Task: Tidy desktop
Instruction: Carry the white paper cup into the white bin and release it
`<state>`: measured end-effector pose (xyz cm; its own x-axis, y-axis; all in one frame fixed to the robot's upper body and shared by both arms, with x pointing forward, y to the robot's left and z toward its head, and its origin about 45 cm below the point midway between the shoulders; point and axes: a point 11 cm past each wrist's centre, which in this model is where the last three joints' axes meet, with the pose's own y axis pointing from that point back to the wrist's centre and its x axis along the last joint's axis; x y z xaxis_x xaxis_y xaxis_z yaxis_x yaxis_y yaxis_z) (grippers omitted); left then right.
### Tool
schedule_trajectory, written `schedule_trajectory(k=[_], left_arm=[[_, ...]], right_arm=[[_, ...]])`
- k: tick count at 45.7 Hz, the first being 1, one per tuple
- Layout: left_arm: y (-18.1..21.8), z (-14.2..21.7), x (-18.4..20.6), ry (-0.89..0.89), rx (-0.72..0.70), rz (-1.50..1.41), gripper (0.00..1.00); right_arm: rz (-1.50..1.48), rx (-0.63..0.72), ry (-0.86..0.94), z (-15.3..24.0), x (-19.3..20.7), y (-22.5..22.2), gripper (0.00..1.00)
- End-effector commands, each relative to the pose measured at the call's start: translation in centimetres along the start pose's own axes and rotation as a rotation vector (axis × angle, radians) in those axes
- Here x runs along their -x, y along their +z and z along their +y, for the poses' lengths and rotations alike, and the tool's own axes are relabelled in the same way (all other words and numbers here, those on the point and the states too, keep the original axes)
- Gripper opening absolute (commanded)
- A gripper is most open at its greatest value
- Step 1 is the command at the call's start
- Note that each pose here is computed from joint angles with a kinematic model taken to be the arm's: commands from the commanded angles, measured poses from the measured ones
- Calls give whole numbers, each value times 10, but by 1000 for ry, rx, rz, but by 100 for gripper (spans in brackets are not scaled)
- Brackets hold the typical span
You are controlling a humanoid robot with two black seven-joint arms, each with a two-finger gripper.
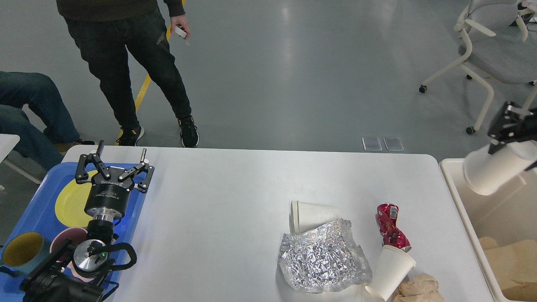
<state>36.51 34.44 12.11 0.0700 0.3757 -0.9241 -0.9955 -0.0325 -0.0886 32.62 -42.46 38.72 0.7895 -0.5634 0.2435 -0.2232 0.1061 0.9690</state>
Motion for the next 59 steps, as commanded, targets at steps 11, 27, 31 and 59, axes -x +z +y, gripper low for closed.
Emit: schedule_trajectory(k=[11, 27, 31, 59], left_arm=[[0, 0, 0, 0, 0, 0, 96], [0, 0, 0, 0, 0, 0, 96], [0, 0, 0, 0, 0, 0, 96], [0, 0, 0, 0, 0, 0, 96]], right_arm=[[-174, 234, 258, -161, -16, 133, 0], [-143, 289, 391, -303, 34, 184, 0], [-131, 277, 434, -324, 50, 184, 0], [-120, 284, 497, -339, 68, 176, 100]])
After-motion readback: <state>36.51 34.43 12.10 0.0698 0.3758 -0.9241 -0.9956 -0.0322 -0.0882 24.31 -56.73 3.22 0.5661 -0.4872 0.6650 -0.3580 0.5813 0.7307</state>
